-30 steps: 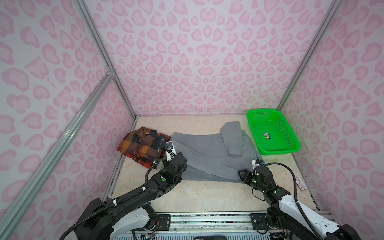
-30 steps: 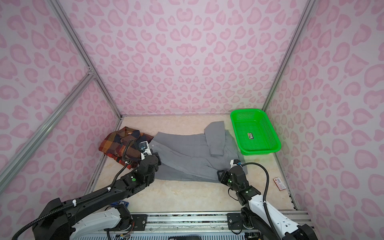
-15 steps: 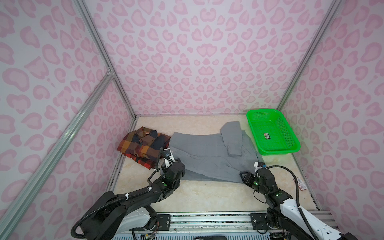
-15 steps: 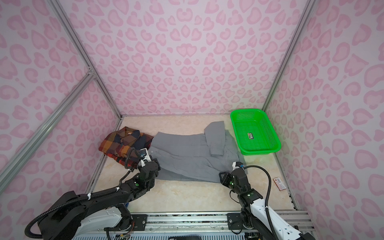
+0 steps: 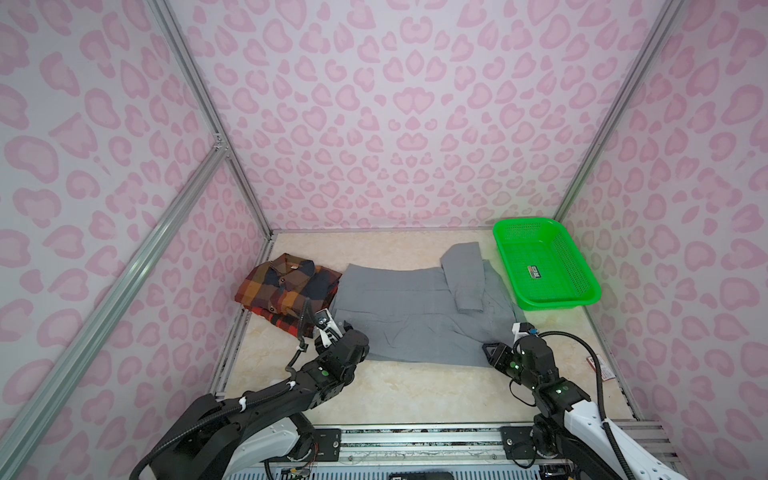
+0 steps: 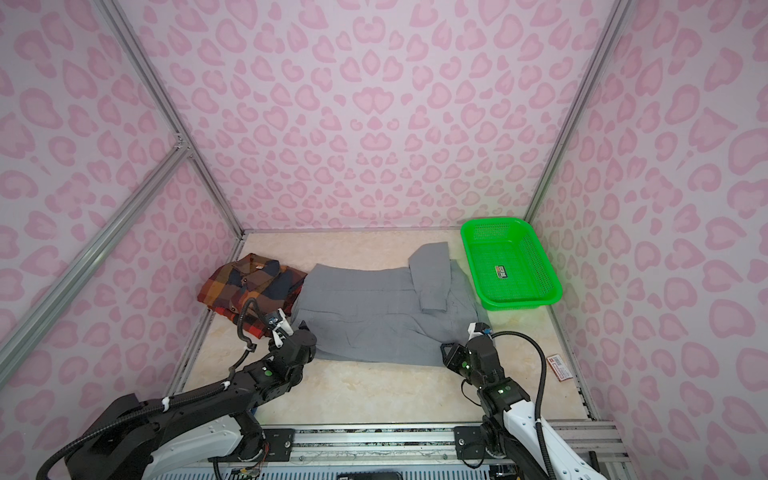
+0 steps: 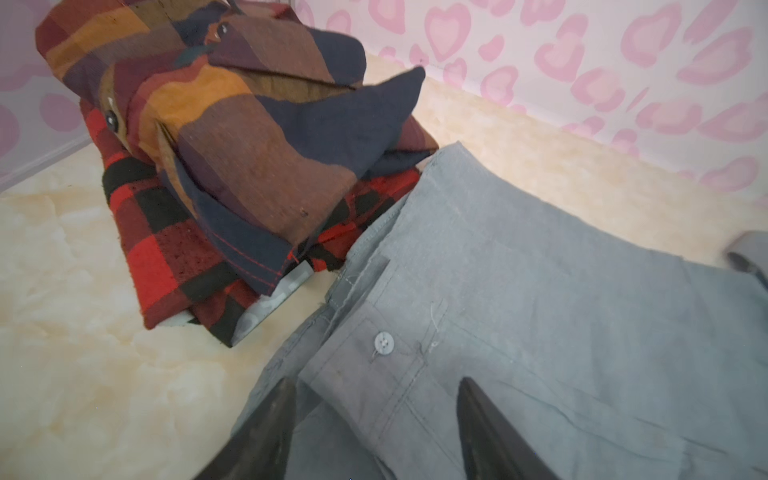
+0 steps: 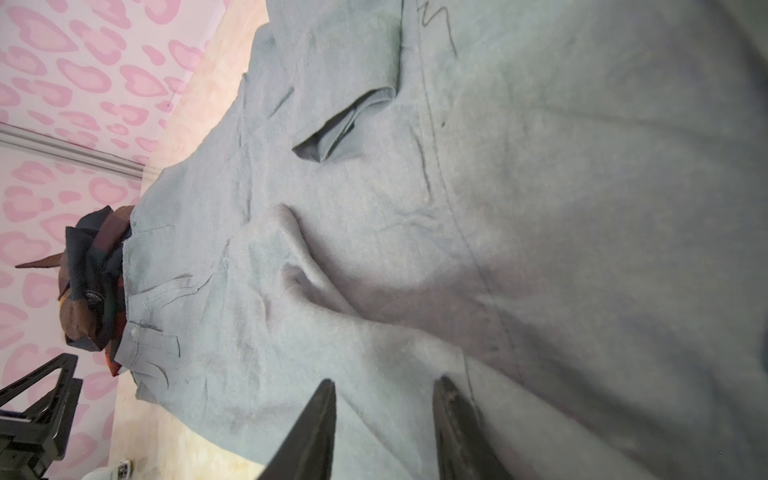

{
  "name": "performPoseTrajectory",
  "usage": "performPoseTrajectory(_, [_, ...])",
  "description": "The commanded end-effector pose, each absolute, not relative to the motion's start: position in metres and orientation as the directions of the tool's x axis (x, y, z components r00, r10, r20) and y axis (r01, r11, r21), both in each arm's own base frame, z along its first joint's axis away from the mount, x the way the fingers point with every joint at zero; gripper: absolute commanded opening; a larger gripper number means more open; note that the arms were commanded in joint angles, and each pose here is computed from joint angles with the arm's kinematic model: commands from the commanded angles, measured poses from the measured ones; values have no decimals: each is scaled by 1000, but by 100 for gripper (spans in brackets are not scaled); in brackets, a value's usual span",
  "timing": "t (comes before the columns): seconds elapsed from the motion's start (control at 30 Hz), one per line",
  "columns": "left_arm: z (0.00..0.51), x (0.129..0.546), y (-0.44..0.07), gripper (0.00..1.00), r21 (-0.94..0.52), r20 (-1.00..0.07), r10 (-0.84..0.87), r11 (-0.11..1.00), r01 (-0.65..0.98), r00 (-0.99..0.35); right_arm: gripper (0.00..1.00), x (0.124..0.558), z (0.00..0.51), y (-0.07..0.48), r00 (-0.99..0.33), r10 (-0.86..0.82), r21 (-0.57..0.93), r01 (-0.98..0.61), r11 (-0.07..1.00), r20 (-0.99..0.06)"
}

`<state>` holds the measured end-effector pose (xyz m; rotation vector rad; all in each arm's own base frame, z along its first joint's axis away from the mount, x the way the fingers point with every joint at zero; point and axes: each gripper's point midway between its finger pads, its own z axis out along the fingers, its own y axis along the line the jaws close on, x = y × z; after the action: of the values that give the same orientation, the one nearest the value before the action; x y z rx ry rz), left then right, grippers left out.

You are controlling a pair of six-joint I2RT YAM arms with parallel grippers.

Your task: Fold and stack the long sleeve shirts

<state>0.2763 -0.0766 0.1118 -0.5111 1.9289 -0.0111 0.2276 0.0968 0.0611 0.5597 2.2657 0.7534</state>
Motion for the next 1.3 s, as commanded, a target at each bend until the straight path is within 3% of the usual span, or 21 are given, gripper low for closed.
performPoseTrajectory(0.0, [130,274,-72,67,-233,-880,-350,907,-351,-321,40,224,67,84,-663,605,621,261,739,-441])
performPoseTrajectory(0.2, [137,289,-94,74,-237,-830,-360,919,-315,-425,39,233,84,67,-663,606,555,330,763,-440])
performPoseTrajectory(0.37, [109,304,-110,74,-248,-745,-378,922,-297,-549,38,229,52,78,-750,594,524,394,755,-292])
performPoseTrajectory(0.6, [58,306,-115,74,-220,-652,-375,925,-308,-659,39,222,21,54,-713,639,438,495,750,-288])
performPoseTrajectory(0.87, [9,277,-103,72,-182,-540,-432,898,-401,-722,40,204,14,22,-678,680,328,598,731,-280])
performPoseTrajectory(1.27, [-14,206,-95,69,-171,-422,-491,869,-465,-762,40,174,27,24,-681,687,347,599,722,-254])
